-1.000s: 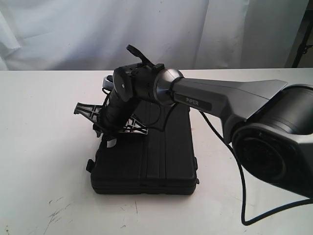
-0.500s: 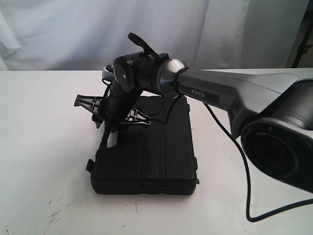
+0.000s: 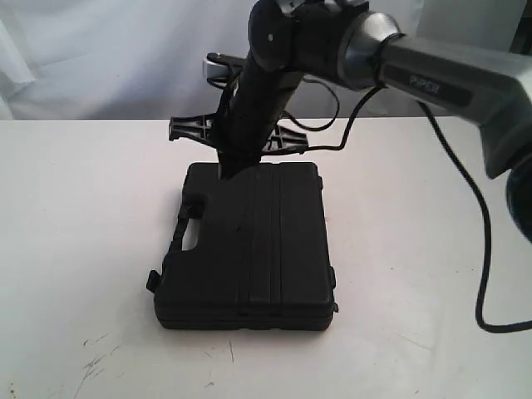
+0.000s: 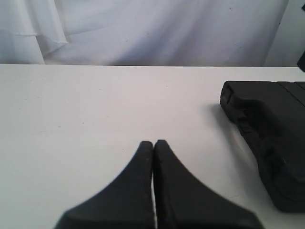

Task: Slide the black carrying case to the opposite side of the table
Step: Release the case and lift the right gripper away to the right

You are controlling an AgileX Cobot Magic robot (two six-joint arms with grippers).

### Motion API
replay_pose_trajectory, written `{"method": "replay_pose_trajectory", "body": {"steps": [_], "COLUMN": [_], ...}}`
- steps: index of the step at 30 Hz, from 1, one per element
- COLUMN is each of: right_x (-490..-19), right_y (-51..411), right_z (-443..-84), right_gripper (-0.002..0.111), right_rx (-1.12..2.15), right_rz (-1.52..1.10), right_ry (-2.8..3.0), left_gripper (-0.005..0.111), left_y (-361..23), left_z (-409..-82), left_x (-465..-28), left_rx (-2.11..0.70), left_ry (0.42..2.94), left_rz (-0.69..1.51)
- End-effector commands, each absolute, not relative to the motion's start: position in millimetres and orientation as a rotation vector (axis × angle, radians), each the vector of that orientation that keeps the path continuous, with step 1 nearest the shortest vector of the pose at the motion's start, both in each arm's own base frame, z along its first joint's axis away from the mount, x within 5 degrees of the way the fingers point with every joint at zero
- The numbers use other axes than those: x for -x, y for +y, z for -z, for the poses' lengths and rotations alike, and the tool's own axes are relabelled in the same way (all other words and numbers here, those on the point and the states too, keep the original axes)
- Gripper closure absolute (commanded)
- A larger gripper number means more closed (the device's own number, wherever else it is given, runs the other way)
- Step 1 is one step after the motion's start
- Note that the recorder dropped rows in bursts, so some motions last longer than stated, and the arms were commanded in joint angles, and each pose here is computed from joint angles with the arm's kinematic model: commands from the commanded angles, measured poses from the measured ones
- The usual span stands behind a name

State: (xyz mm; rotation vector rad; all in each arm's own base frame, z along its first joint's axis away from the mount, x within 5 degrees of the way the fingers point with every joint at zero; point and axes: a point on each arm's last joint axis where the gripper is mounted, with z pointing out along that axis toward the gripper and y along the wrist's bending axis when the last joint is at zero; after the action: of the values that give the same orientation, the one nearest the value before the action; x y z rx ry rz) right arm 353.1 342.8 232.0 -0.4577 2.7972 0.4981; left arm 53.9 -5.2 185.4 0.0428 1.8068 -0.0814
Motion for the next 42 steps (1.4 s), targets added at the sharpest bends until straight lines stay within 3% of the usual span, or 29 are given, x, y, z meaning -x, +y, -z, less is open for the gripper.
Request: {"method": "replay_pose_trajectory", "body": {"steps": [1, 14, 26, 34, 42], "right_x": [-341.0, -242.9, -241.7, -226.0, -211.6], "right_y": [334.5, 271.9, 264.3, 242.1, 199.5], "right_z": [-265.8, -298.7, -306.2, -334.6, -315.3], "right_gripper": [0.108, 0.108, 0.108, 0.108, 0.108], "right_rx": [0.594, 0.746, 0.791, 0.79, 0.715], "right_rz": [-0.409, -0.471, -0.392, -0.386, -0.412], "right_ry": [2.632, 2.423, 2.394, 2.277, 2.133], "left_gripper": [0.107, 0.107, 0.107, 0.107, 0.107], "left_y": [-5.1, -5.1, -5.1, -5.1, -5.1], "left_z": [-184.5, -184.5, -184.5, -184.5, -184.5], "left_x": [-53.8, -53.8, -53.8, -53.8, -53.8], "left_rx": [-0.042, -0.042, -0.041, -0.041, -0.043], "left_ry": [1.801, 1.801, 1.801, 1.801, 1.801], "left_rz": [0.08, 0.08, 0.081, 0.081, 0.079]}}
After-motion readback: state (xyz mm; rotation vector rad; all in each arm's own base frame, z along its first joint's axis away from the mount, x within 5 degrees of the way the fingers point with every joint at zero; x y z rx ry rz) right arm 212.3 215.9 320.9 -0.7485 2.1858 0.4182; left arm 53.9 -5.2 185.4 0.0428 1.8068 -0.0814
